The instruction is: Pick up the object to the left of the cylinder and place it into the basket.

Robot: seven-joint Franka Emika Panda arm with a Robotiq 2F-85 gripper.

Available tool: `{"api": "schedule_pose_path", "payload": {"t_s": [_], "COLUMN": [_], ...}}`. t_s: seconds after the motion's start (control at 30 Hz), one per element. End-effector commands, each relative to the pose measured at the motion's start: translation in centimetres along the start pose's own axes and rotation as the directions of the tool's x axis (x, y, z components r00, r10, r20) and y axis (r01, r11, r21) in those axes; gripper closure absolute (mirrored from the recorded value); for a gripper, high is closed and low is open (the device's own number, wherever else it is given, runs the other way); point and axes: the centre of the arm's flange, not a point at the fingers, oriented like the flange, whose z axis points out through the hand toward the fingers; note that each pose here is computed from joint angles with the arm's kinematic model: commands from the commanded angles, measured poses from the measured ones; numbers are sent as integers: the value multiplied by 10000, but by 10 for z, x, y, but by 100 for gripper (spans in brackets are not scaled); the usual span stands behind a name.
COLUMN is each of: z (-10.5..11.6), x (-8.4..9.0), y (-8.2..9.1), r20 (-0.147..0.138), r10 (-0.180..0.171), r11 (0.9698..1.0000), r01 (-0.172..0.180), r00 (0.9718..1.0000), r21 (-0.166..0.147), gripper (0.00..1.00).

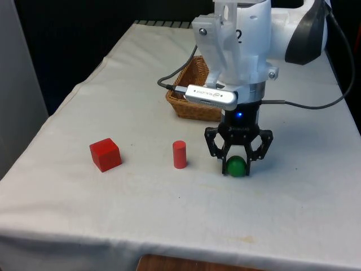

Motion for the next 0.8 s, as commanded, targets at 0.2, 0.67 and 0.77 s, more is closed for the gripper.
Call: {"api": "schedule_pose_path", "payload": {"t_s": [0.2,0.67,0.77], "z": [1,-35,-42], "x": [1,11,12], "y": [0,2,2], "r20": [-5,-109,-121], "r10": [9,-16,-31], "r11": [10000,10000,10000], "r01": [-9,16,31], "r00": [10000,9999,9999], "r21": [11,19,22], "gripper": [100,100,100]}}
